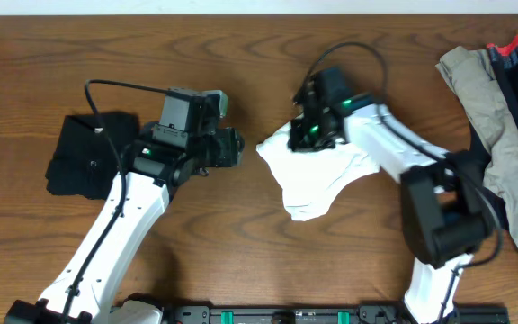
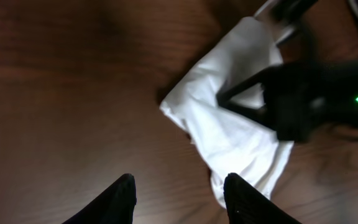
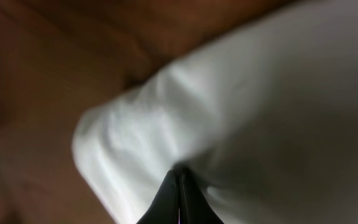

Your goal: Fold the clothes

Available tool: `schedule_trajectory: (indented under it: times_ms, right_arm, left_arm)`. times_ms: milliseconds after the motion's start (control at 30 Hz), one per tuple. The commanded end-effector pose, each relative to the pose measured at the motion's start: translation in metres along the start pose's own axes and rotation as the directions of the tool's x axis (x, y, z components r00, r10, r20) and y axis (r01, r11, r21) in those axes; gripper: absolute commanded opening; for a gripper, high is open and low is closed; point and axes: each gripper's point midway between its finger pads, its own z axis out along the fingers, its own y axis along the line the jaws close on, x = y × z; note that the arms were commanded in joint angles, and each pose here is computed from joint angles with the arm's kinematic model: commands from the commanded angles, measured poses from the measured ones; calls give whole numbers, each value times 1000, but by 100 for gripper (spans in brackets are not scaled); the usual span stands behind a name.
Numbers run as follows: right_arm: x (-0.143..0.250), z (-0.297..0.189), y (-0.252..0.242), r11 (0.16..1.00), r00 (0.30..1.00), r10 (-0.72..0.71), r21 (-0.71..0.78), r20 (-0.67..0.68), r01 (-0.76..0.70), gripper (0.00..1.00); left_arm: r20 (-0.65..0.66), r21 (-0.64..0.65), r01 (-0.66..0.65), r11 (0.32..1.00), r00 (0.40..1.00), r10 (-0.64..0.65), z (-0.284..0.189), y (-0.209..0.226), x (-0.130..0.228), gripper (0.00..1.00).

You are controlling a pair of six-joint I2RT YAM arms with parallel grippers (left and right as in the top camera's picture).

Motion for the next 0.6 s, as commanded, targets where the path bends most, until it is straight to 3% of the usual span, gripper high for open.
schedule_trajectory:
  times_ms: [0,133,267,367,467,567]
  right_arm:
    - [33,35,-9,995,993,60,84,-103,-51,1]
    - [74,42,6,994,969,61,105,-240,-36,1]
    - [111,38,26,992,928,-81,61,-365,110,1]
    - [130,29,22,976,896,-124,111,-427,188,1]
    - [121,16,9,952,910,-133,206,-392,228,1]
    - [87,-8,11,945,947,-186,216,-261,245,1]
  left_arm:
    - [-13,-31,6,1000,1000,-6,-1,11,2,48]
    - [-23,-53,38,998,999,-39,-4,23,4,48]
    - [-10,-70,68,995,998,-69,-7,35,0,48]
    - [1,-81,88,993,996,-89,-9,42,-3,48]
    - [5,-84,96,992,995,-95,-10,45,-5,50]
    - [-5,-84,94,992,995,-95,-8,44,-2,60]
